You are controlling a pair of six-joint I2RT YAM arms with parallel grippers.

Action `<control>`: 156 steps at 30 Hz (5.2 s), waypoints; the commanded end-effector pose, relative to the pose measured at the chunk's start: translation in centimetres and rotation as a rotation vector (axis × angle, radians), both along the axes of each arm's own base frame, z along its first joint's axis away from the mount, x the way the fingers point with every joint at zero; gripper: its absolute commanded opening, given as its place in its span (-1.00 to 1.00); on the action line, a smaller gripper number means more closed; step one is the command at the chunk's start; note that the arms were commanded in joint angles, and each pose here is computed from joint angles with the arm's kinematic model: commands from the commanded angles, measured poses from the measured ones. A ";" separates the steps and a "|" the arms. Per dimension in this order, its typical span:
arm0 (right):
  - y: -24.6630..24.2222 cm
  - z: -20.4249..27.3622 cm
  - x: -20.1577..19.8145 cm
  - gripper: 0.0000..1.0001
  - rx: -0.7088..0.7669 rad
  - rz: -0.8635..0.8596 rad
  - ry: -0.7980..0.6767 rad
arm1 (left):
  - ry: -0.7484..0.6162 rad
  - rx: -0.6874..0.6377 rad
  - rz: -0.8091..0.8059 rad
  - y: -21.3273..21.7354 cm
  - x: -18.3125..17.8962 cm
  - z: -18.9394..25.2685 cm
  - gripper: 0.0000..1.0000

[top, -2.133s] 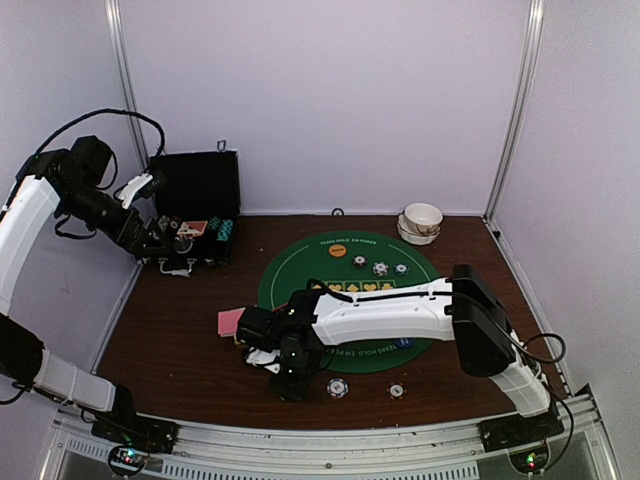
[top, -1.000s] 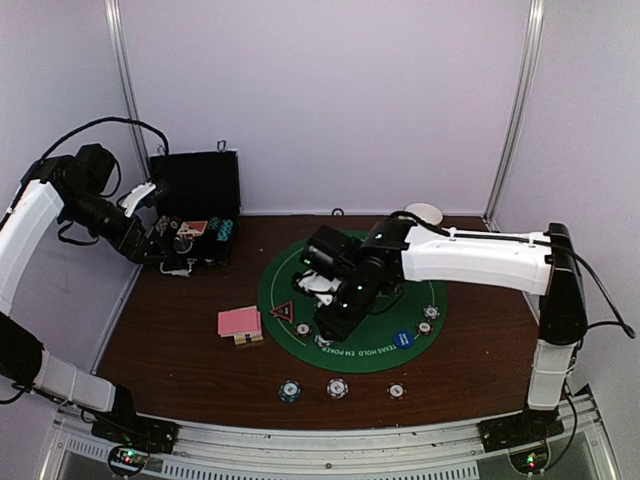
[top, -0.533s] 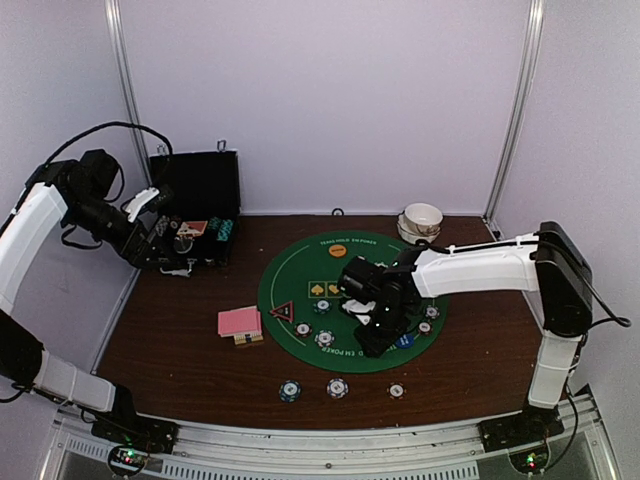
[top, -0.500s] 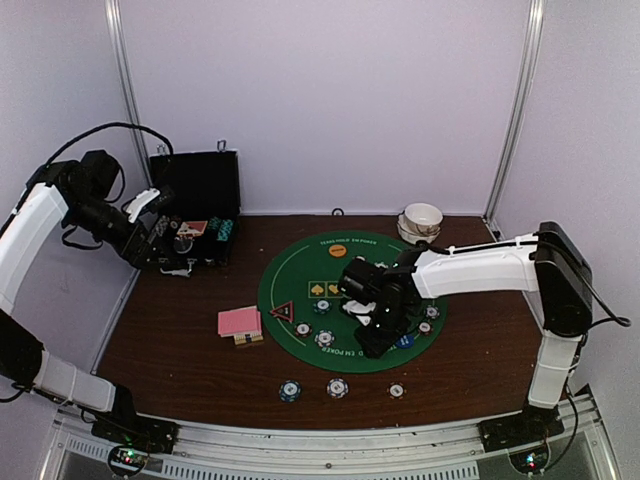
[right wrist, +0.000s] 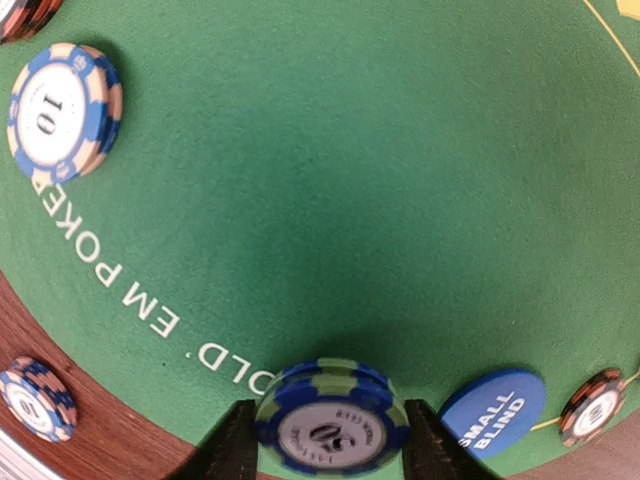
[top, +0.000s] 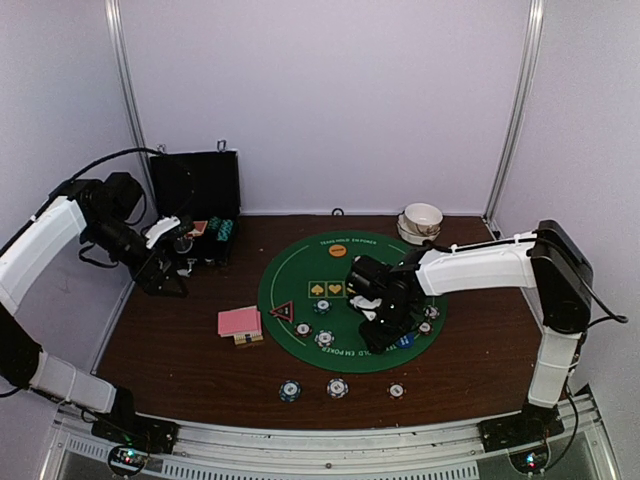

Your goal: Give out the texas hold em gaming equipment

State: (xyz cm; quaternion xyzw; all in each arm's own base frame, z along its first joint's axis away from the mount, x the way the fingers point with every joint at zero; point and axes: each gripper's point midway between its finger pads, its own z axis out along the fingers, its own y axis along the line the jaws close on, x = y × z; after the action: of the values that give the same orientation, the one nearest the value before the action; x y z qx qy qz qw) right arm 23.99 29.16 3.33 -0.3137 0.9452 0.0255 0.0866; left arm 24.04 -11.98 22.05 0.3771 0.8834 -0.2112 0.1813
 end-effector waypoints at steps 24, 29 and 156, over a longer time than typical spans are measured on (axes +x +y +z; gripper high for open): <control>2.4 15.6 3.1 0.99 0.339 -0.162 -0.259 | -0.188 0.195 -0.542 -5.2 3.1 -12.3 0.95; 2.1 16.0 2.8 0.99 0.374 -0.189 -0.268 | -0.230 0.218 -0.588 -5.8 4.4 -13.4 0.95; 19.6 18.2 2.8 0.76 1.140 -0.159 0.327 | -0.325 0.189 -0.432 -9.4 6.2 -5.4 -1.00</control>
State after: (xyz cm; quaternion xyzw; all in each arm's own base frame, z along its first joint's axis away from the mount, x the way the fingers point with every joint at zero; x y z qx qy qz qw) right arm 25.74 45.95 17.06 -0.1513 0.8623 0.4709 0.1084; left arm 30.94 -19.94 13.69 0.6036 0.7664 -0.0713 0.2079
